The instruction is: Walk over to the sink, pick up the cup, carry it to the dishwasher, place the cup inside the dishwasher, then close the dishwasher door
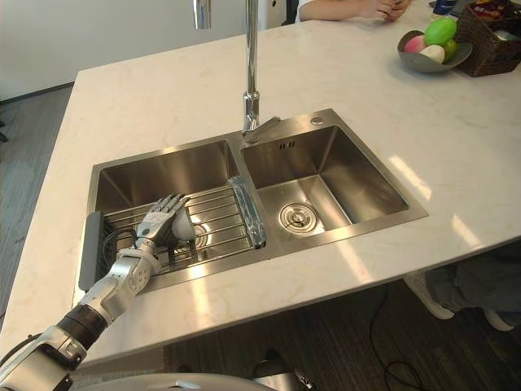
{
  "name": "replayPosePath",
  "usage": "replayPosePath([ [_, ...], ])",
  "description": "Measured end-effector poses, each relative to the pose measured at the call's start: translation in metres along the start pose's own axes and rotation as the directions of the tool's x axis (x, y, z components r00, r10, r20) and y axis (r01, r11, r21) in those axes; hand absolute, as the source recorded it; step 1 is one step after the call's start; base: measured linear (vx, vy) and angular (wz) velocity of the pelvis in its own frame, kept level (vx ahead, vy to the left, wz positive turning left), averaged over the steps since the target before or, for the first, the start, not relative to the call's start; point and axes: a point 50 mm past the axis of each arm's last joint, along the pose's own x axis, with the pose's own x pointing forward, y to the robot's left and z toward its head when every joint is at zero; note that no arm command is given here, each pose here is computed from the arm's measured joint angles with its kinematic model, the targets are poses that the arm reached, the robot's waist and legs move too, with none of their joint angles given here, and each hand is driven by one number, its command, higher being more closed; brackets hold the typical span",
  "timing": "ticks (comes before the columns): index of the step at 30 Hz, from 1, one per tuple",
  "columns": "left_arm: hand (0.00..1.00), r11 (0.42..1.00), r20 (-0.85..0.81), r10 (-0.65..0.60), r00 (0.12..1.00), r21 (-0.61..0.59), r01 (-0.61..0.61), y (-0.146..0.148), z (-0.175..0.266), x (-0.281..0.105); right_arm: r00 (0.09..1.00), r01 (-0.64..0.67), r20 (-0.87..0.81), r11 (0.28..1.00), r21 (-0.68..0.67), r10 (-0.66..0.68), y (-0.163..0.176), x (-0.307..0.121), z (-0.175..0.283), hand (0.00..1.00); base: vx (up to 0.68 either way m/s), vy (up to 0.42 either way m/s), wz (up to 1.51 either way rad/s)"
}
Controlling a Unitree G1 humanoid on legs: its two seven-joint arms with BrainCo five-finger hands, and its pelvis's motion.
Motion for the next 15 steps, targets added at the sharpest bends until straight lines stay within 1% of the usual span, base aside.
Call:
replayPosePath([
  [5,0.0,0.999,0.024,-0.05,0.998,0.002,0.05,0.0023,0.0026,0.0038,1.0,0.001,0.002,1.0,-0.004,-0.001,-0.0006,-0.0002,0.0013,0.0,-0.01,0.003,0.11],
  [8,0.0,0.995,0.026,-0.098,0.995,0.018,0.098,0.0046,-0.0001,0.0056,1.0,-0.003,0.0,0.999,-0.034,0.003,0.0002,0.0001,0.0042,0.0,-0.03,0.002,0.03],
  [10,0.0,0.992,0.032,-0.126,0.992,-0.005,0.126,0.0067,0.0017,0.0078,1.0,-0.003,0.002,0.999,-0.039,0.003,0.0002,0.0001,0.0056,0.0,-0.03,0.0,0.04],
  [15,0.0,0.989,0.038,-0.144,0.989,-0.023,0.145,0.0093,0.0028,0.0083,1.0,-0.002,0.001,0.999,-0.047,0.002,0.0001,0.0001,0.006,0.0,-0.01,-0.004,0.05],
])
